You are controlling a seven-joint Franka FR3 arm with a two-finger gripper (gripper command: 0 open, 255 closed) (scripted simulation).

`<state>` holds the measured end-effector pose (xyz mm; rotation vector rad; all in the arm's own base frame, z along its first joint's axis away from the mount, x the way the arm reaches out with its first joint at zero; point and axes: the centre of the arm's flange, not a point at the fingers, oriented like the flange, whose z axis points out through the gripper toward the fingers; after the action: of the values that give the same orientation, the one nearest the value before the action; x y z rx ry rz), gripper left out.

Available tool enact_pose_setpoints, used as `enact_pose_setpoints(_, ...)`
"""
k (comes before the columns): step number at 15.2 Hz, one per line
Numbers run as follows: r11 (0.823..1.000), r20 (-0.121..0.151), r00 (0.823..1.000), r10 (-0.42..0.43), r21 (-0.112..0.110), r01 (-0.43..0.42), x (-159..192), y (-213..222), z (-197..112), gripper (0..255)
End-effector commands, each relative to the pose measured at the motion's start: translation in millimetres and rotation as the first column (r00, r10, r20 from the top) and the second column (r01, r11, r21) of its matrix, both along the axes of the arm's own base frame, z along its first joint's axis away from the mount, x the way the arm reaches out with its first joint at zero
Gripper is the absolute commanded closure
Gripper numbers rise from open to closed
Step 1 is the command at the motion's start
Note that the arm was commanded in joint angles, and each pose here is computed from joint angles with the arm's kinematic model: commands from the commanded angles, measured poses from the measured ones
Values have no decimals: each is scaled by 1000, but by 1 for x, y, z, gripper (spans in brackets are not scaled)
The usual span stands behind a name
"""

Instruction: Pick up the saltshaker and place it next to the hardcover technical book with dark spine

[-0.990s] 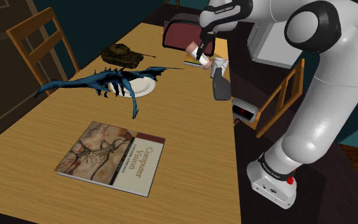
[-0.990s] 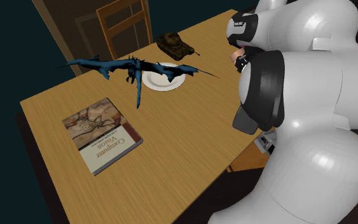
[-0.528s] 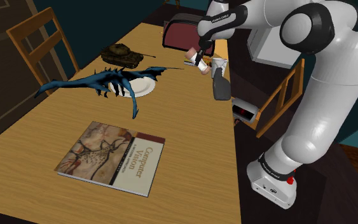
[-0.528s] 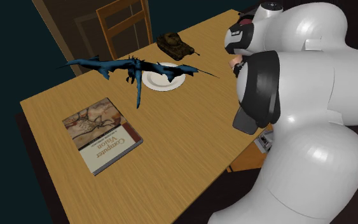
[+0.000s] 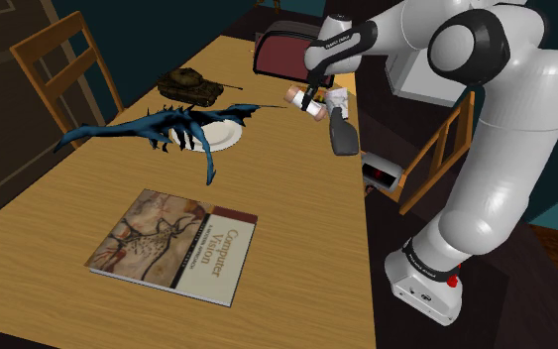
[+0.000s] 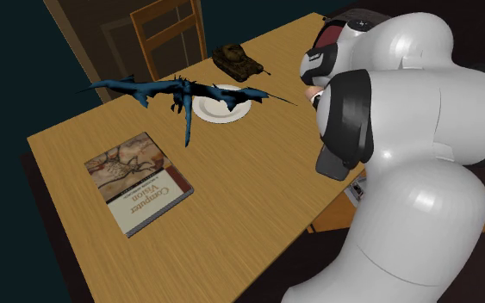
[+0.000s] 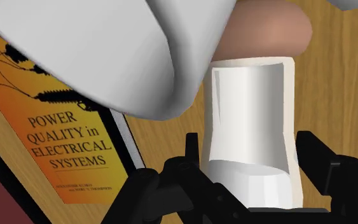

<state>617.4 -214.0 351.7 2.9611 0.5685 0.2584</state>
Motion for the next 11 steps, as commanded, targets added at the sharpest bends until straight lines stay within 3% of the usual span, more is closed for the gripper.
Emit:
enact_pose_setpoints(1, 1000, -9, 1000, -4, 1, 4, -1, -2, -15, 255)
enact_pose_setpoints(9, 1000, -9, 1000, -4, 1, 4, -1, -2, -15, 255)
enact_pose_setpoints(10, 1000, -9, 1000, -4, 1, 4, -1, -2, -15, 0)
enact_pose_setpoints(11, 1000, -9, 1000, -4, 1, 4, -1, -2, -15, 0)
